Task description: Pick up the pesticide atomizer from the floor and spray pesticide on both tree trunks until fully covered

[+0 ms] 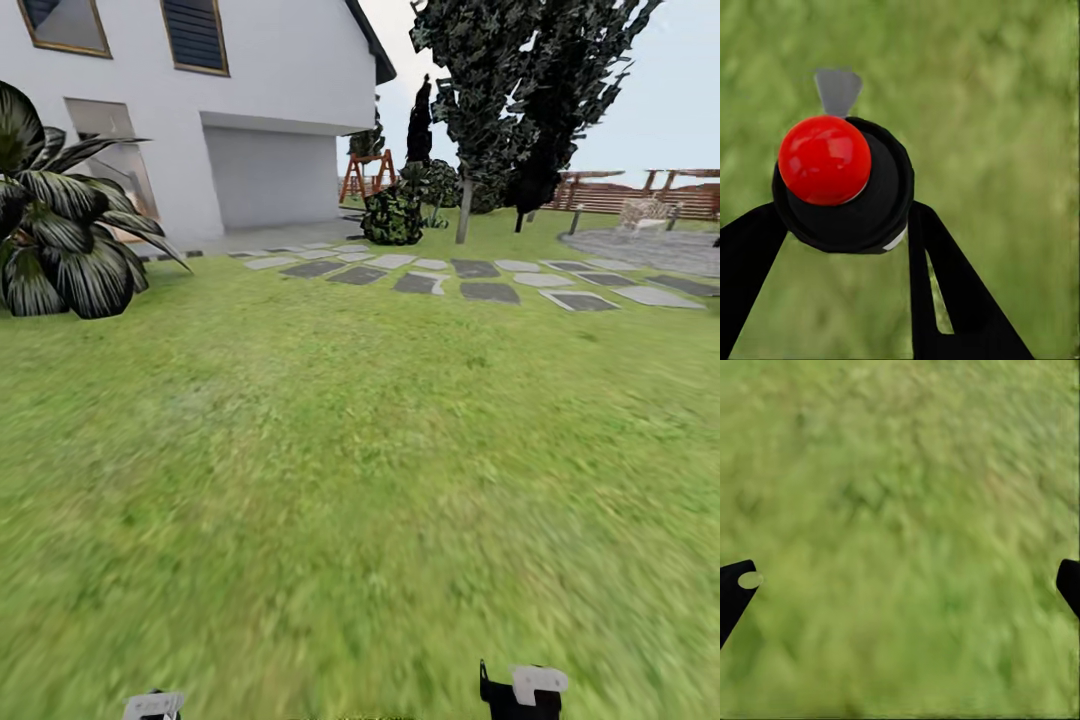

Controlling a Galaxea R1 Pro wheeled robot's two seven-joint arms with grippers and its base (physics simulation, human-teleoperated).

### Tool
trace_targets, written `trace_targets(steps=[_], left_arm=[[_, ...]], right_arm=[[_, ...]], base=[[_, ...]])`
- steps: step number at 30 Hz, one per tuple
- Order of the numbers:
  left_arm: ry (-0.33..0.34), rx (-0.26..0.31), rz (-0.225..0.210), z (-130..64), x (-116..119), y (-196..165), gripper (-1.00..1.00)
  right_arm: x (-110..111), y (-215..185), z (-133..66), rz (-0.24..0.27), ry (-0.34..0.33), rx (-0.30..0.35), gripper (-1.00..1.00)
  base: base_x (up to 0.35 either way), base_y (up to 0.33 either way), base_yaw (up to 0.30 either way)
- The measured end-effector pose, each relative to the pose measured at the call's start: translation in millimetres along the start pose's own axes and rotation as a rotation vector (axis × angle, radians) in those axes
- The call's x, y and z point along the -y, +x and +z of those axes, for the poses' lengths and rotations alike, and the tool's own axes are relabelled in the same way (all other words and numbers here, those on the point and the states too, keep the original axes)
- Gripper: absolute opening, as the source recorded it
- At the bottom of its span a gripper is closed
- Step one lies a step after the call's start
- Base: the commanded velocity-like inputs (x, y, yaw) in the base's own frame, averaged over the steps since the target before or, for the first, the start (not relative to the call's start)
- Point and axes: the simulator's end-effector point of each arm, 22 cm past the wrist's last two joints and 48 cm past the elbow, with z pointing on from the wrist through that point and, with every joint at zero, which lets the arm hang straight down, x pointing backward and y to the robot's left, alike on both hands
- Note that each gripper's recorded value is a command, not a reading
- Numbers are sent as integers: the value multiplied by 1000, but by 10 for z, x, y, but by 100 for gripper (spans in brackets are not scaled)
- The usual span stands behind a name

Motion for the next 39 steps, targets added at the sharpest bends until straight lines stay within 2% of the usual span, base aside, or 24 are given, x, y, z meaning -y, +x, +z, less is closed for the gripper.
trace_targets(steps=[6, 39], left_arm=[[0, 0, -1, 0, -1, 0, -100], [3, -33, 2, 16, 22, 147, -100]], right_arm=[[-2, -2, 2, 0, -1, 0, 100], [-9, 141, -2, -6, -2, -29, 100]], base=[[-106, -134, -300], [-1, -1, -259]])
